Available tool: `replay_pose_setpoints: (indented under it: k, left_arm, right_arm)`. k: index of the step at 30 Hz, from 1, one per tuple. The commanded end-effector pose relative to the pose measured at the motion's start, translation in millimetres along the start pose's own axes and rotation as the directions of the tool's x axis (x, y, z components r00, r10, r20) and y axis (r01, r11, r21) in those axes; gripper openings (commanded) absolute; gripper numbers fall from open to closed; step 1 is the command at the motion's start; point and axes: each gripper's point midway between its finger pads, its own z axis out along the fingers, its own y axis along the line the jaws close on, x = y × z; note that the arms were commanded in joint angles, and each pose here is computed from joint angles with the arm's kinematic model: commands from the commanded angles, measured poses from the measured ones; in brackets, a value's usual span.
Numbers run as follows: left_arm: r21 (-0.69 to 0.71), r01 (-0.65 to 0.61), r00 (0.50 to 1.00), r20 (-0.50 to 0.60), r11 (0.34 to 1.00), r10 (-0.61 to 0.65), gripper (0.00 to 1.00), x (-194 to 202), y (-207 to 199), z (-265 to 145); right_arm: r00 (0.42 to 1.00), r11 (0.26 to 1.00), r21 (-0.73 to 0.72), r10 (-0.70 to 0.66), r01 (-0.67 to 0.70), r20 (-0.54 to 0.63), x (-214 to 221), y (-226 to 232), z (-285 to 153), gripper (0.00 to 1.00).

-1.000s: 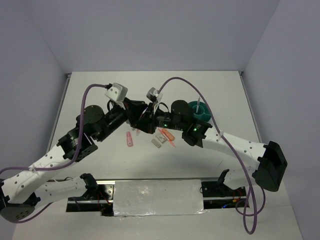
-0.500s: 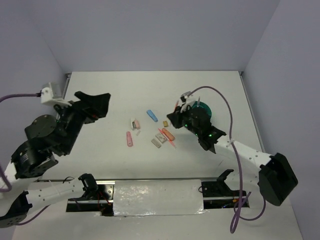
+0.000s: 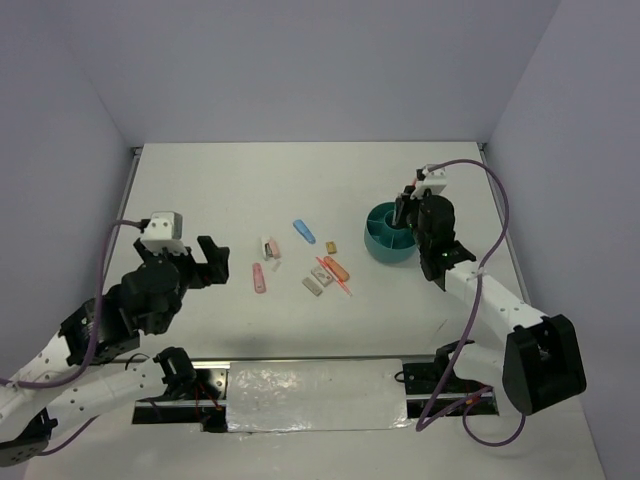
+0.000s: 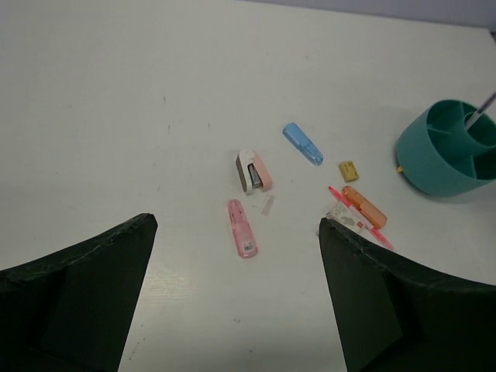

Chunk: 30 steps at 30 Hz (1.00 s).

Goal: Sort the stationery into containers
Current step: Place the pen in the storage box.

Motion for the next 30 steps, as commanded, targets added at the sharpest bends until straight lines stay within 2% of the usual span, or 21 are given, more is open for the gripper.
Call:
replay_pose_setpoints:
  k: [1,5,12,15,18,19,20,21,22,23,27,30]
  left_arm:
    - [0.045,0.046,0.997,0.063,0.998,-0.048,0.99,-21,-4,-7]
    - [0.051,0.014,0.999,0.028,0.999,-0.016,0.99,-13,-10,-2]
    - [0.076,0.019,0.999,0.041,0.997,-0.022,0.99,-15,-12,-5]
    - [0.069,0.015,0.999,0.036,0.998,-0.017,0.99,-14,-10,-5]
    - [0.071,0.007,0.999,0.032,0.997,-0.009,0.99,-13,-12,-4]
    - [0.07,0.006,1.0,0.03,0.998,-0.009,0.99,-12,-12,-3]
    - [0.067,0.009,0.999,0.03,0.998,-0.011,0.99,-12,-11,-4]
    - [0.059,0.007,0.999,0.031,0.998,-0.009,0.99,-12,-9,-4]
    - [0.057,0.009,0.999,0.034,0.998,-0.011,0.99,-13,-8,-4]
    - [0.057,0.01,0.999,0.035,0.998,-0.012,0.99,-13,-8,-4]
    - [0.04,0.014,0.999,0.035,0.999,-0.016,0.99,-12,-6,-3]
    - [-0.039,0.018,0.999,0.036,0.999,-0.017,0.99,-12,6,-2]
  right_arm:
    - [0.998,1.0,0.02,-0.009,0.008,0.057,-21,-6,9,0.0]
    - [0.998,0.999,0.039,-0.001,-0.001,0.055,-17,-15,13,0.01]
    - [1.0,0.999,0.036,0.008,-0.008,0.012,2,-16,25,0.05]
    - [1.0,0.999,0.042,0.01,-0.01,-0.004,7,-17,28,0.14]
    - [1.0,0.999,0.043,0.013,-0.012,-0.01,7,-17,28,0.33]
    - [1.0,0.999,0.04,0.022,-0.022,-0.016,9,-17,26,0.5]
    - [1.0,0.999,0.033,0.03,-0.03,0.006,1,-15,21,0.57]
    - [0.999,0.999,0.03,0.036,-0.036,0.013,-3,-14,18,0.7]
    - [0.999,0.999,0.031,0.044,-0.044,0.015,-4,-15,15,0.77]
    - [0.998,0.998,0.03,0.049,-0.05,0.041,-14,-15,8,0.88]
    - [0.996,0.998,0.024,0.059,-0.061,0.073,-35,-13,-8,0.89]
    - [0.994,0.992,-0.094,0.089,-0.083,0.064,-46,10,-27,0.84]
